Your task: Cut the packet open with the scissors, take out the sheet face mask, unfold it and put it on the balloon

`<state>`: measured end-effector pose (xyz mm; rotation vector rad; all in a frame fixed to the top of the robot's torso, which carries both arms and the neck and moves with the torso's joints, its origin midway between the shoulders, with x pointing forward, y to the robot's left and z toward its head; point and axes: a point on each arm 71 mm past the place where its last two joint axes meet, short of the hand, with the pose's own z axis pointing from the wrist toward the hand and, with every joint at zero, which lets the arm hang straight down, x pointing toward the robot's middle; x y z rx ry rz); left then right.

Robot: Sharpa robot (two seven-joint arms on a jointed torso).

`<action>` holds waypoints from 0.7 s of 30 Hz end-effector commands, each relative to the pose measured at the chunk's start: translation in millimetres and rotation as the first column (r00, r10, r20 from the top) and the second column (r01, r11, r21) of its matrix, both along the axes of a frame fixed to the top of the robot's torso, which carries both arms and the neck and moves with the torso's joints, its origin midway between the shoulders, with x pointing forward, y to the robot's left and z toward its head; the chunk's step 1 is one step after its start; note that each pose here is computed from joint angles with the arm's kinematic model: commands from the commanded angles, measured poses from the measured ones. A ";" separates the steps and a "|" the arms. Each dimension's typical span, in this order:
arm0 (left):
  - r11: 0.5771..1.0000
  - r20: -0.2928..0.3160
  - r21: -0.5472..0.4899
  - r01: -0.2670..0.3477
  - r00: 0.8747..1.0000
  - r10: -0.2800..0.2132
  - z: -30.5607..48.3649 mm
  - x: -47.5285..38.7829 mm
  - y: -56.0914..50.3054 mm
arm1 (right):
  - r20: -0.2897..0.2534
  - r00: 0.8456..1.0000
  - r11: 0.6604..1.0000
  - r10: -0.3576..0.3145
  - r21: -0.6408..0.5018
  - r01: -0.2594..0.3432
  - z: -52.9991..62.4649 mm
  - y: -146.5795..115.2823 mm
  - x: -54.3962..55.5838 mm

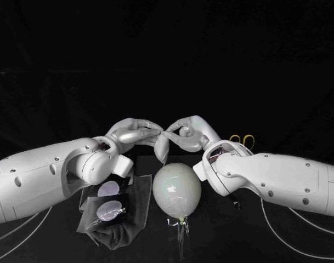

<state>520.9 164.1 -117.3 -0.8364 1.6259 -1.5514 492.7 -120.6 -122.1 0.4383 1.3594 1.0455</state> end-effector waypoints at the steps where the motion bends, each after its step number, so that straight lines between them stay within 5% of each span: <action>1: 1.000 0.022 -0.005 0.001 1.000 -0.001 2.9 0.1 -0.5 | -0.001 1.000 1.000 -0.006 0.007 0.006 0.3 -1.6 -0.5; 21: 0.998 0.014 0.011 -0.054 0.998 0.054 1.6 1.9 2.8 | 0.020 1.000 1.000 -0.016 0.023 0.016 2.4 -5.7 -2.6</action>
